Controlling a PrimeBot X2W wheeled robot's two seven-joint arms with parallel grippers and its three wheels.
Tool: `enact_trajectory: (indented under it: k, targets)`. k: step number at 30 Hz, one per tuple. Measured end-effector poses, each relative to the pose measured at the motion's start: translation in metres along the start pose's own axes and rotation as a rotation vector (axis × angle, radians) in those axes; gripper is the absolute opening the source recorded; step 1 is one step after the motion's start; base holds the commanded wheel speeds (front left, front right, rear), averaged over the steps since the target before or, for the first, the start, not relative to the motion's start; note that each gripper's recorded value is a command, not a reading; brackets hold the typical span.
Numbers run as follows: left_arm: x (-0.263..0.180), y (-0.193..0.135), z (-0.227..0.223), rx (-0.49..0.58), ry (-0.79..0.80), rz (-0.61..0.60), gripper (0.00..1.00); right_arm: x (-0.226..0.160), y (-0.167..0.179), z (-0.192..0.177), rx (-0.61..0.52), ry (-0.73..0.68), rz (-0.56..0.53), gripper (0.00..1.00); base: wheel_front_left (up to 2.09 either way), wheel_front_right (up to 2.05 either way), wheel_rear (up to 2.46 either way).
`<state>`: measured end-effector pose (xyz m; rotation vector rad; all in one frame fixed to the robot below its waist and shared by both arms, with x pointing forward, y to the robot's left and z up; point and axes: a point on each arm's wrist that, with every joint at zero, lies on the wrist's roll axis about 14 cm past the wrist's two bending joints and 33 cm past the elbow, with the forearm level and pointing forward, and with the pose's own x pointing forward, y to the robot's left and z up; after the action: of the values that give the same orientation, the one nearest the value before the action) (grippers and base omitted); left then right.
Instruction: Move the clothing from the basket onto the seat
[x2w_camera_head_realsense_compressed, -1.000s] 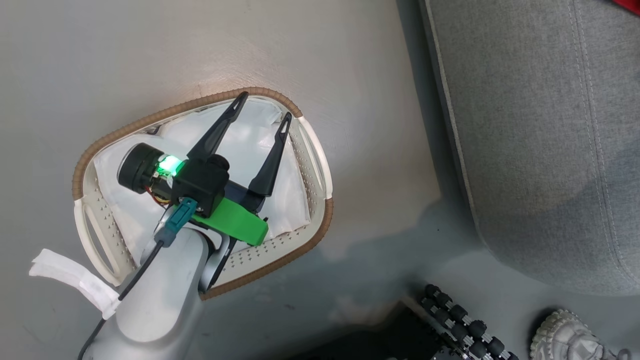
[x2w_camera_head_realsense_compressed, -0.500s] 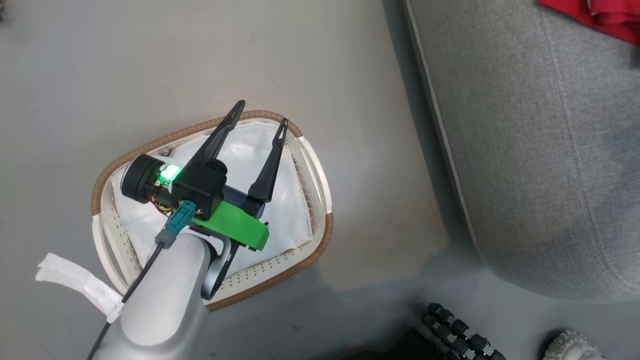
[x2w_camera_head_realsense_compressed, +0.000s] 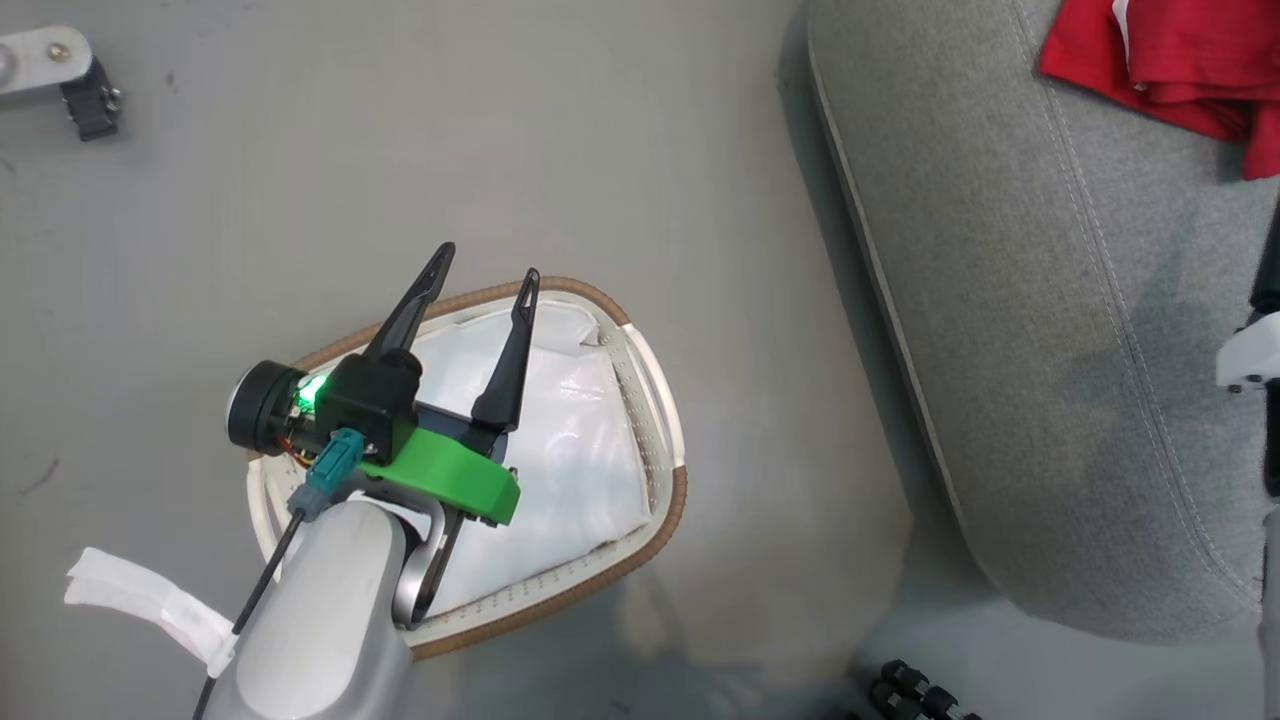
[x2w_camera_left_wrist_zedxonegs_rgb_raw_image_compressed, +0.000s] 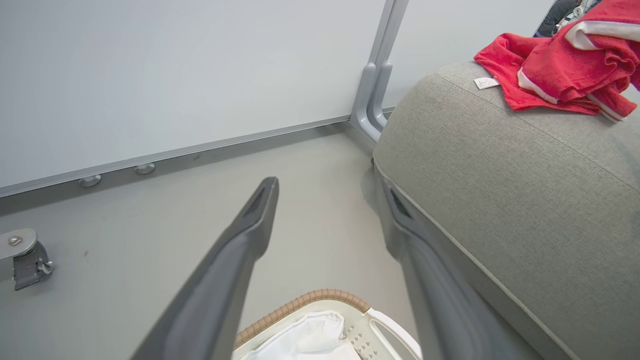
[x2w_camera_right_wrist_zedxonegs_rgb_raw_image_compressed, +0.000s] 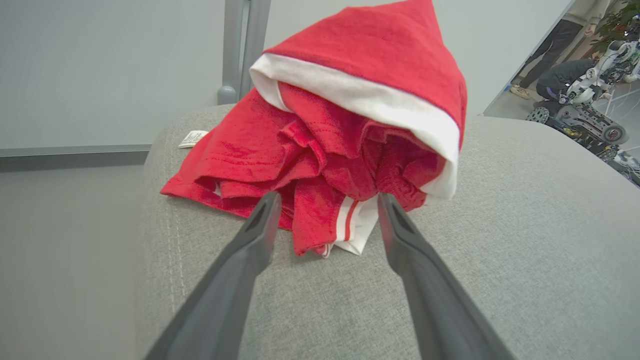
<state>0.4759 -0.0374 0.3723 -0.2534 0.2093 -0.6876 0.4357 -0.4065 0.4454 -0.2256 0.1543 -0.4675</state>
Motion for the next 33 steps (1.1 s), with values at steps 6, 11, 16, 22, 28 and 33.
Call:
enact_trajectory:
  k: [6, 11, 16, 22, 28, 33]
  targets:
    - [-0.017, 0.016, 0.013, 0.014, -0.016, 0.081, 1.0, -0.002, 0.049, 0.017, 0.067, -0.05, 0.119, 1.0, 0.0, 0.0, 0.0]
    - [-0.037, 0.038, 0.025, 0.029, -0.031, 0.181, 1.0, -0.006, 0.088, 0.034, 0.128, -0.096, 0.211, 1.0, 0.0, 0.0, 0.0]
    - [-0.059, 0.059, 0.041, 0.044, -0.063, 0.28, 1.0, -0.016, 0.121, 0.046, 0.172, -0.116, 0.296, 1.0, 0.0, 0.0, 0.0]
    - [-0.088, 0.075, 0.056, 0.061, -0.091, 0.375, 1.0, -0.033, 0.152, 0.056, 0.211, -0.131, 0.383, 1.0, 0.0, 0.0, 0.0]
    - [-0.118, 0.086, 0.066, 0.076, -0.108, 0.457, 1.0, -0.051, 0.17, 0.062, 0.246, -0.133, 0.436, 1.0, 0.0, 0.0, 0.0]
    - [-0.138, 0.089, 0.07, 0.08, -0.113, 0.499, 1.0, -0.064, 0.176, 0.063, 0.264, -0.129, 0.459, 1.0, 0.0, 0.0, 0.0]
